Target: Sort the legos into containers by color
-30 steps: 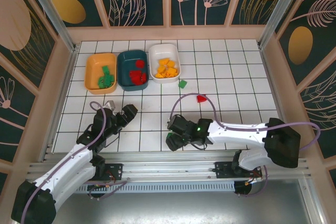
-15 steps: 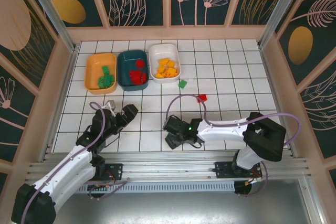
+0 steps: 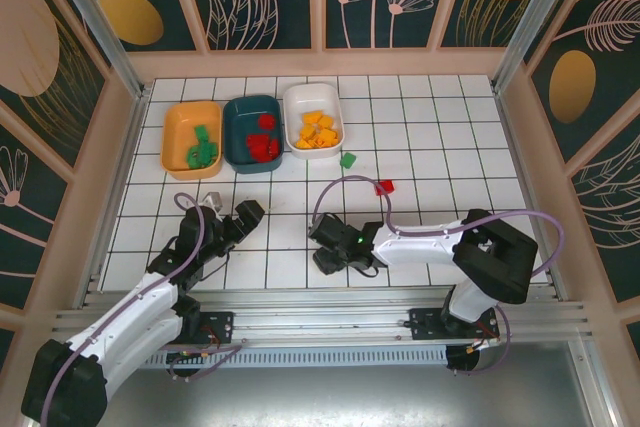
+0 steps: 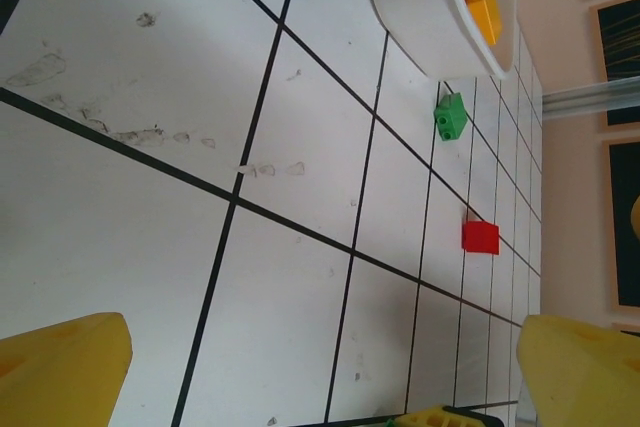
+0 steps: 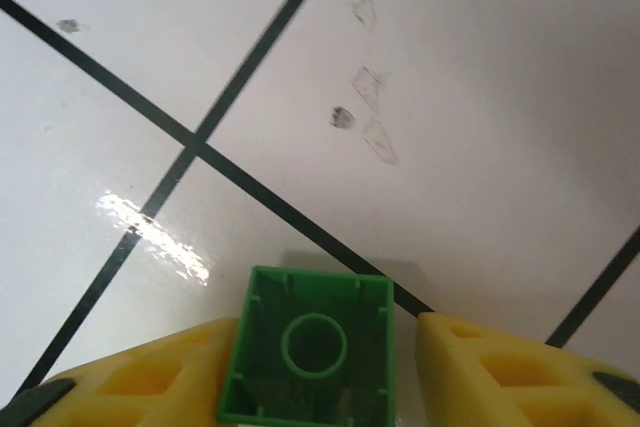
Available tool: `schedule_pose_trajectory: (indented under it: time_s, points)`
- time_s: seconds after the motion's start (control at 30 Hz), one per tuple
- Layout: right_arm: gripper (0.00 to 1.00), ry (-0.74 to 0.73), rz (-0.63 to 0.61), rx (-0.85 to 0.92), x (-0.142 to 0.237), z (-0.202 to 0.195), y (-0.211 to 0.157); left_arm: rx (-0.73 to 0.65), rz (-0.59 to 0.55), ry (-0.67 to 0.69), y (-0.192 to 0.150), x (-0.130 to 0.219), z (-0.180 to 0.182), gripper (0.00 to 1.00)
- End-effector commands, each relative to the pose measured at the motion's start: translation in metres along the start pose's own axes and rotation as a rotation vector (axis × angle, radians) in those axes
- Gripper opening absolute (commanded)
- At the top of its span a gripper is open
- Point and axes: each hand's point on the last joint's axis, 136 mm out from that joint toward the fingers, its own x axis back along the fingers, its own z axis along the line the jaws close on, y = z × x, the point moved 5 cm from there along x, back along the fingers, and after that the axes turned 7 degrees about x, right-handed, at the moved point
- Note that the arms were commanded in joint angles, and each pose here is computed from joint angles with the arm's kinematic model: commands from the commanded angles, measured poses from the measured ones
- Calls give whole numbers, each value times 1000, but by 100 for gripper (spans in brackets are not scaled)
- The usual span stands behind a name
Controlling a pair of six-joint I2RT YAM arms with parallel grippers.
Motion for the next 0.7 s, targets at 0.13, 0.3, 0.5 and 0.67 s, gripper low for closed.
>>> schedule_pose_trajectory:
  time_s: [0.13,0.3,0.5,0.67]
  points:
    - [37,25,-189,-21,30,6,47,-106,-287,262,51,31,-7,99]
    - [36,103,-375,26,45,26,121,-105,-425,300,84,53,-25,98]
    - [35,227,-558,105,37,61,221,-7,-506,341,125,69,-11,99]
    - [35,295,-606,97,7,61,277,184,-356,239,133,50,22,99]
